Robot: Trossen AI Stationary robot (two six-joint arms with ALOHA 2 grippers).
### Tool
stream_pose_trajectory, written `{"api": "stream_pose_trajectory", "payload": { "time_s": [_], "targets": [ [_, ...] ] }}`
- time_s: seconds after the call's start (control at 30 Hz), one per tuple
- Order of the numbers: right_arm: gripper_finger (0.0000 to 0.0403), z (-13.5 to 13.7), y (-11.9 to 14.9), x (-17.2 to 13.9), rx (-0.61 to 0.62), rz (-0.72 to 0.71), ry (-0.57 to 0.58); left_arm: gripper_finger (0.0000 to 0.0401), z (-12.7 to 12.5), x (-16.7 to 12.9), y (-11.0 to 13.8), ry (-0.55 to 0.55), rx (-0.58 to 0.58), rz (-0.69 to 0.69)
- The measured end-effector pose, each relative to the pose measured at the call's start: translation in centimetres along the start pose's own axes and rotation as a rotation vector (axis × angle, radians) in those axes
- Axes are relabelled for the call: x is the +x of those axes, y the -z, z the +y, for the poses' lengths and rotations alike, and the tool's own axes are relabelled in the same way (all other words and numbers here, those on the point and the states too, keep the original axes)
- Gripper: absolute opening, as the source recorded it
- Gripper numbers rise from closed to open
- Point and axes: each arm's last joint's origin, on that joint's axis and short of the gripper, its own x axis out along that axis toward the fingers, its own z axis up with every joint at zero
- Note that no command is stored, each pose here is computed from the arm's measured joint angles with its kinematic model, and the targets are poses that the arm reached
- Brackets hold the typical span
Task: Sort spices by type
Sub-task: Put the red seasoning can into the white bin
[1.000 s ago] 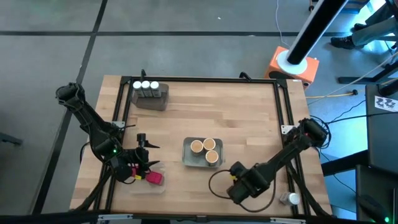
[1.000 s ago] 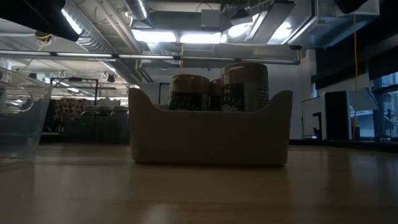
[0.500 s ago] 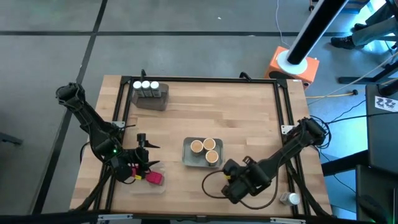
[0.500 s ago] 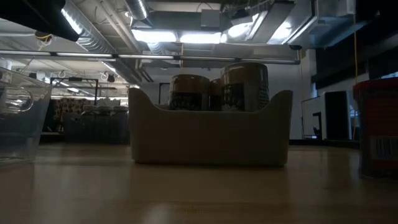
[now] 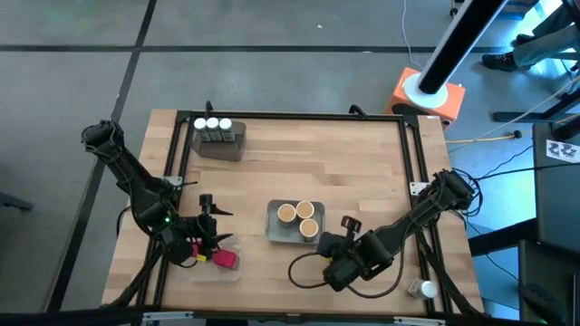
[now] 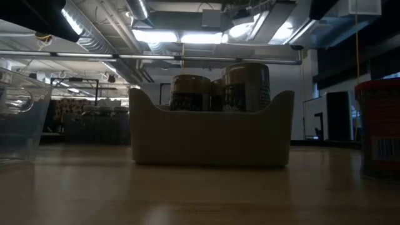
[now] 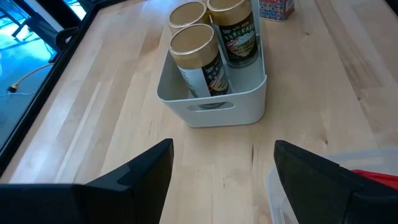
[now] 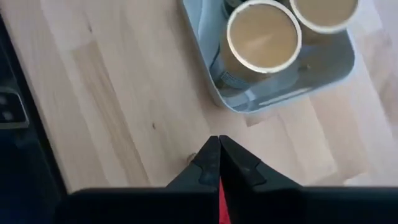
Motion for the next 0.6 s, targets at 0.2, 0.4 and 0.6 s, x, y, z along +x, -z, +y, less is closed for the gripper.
{"api": "stream_pose_trajectory", "payload": {
  "time_s": [0.2, 0.4, 0.6],
  "targets": [
    [0.0077, -0.07, -0.07, 0.05, -0.145, 0.008, -0.004, 0.0262, 0.00, -0.01, -0.01, 0.000, 0.000, 0.000],
    [0.0186, -0.20, 0.06, 0.05, -0.254, 0.024, 0.005, 0.0262, 0.00, 0.00, 0.00, 0.000, 0.004, 0.000],
    [0.0266, 0.17, 0.48, 0.89, -0.325, 0.108, -0.024, 0.0262, 0.02, -0.01, 0.02, -0.001, 0.007, 0.002]
  ]
}}
